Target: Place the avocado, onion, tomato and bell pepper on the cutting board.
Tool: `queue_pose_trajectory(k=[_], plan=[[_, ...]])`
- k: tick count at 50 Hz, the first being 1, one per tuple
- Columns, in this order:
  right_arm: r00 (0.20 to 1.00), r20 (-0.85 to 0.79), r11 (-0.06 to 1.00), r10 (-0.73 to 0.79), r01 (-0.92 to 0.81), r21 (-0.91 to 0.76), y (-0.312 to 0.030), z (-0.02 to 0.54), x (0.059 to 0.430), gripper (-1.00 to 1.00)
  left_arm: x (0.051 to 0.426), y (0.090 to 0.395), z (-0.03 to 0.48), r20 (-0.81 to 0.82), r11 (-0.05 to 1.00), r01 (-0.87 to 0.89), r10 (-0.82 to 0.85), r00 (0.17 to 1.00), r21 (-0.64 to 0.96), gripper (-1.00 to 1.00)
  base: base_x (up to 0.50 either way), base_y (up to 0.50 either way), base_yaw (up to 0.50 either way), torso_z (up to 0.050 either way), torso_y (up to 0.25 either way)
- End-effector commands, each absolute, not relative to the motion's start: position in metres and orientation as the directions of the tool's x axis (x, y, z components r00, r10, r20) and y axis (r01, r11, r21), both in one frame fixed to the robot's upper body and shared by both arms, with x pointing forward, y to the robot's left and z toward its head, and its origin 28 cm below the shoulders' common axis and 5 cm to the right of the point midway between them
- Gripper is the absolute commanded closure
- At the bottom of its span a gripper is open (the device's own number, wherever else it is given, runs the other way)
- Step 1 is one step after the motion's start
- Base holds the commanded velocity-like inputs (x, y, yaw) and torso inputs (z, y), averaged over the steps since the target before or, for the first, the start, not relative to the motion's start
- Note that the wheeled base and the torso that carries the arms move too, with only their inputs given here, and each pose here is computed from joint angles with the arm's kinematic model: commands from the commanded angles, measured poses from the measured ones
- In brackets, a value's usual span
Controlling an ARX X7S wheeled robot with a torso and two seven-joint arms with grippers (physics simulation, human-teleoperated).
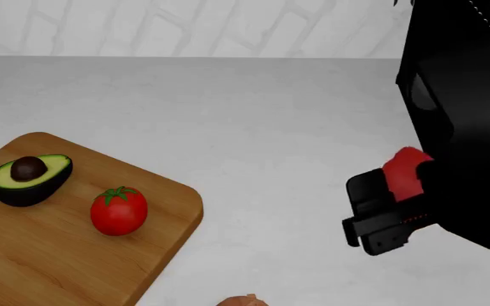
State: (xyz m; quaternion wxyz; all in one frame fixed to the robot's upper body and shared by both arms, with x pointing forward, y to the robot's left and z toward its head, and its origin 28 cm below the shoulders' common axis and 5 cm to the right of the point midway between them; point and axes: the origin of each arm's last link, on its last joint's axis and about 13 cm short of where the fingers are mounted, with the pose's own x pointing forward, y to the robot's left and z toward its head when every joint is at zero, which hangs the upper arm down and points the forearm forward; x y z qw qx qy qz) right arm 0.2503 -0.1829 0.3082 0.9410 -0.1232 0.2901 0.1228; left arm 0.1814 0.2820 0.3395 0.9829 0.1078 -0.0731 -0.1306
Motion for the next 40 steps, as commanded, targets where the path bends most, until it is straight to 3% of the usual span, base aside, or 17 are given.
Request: queue_pose_trajectory(k=[1, 21, 40], plan=[[0.809, -0.510, 0.861, 0.293, -0.455, -0.226, -0.151, 0.335, 0.240, 1.00, 0.183, 0.281, 0.343, 0.136, 0.935, 0.260, -0.297, 0.945, 0.241, -1.00, 0.00, 0.00, 0.00, 0.000, 0.000], [0.702, -0.472, 0.664, 0.533, -0.693, -0.282, -0.093, 0.348, 0.211, 1.00, 0.181, 0.284, 0.342, 0.137, 0.939, 0.245, -0.283, 0.949, 0.240, -1.00, 0.00, 0.00, 0.00, 0.000, 0.000], [0.533, -0.475, 0.504, 0.700, -0.840, -0.201, -0.046, 0.322, 0.220, 1.00, 0.182, 0.287, 0.342, 0.143, 0.943, 0.237, -0.275, 0.951, 0.234, -1.00, 0.00, 0.00, 0.00, 0.000, 0.000]])
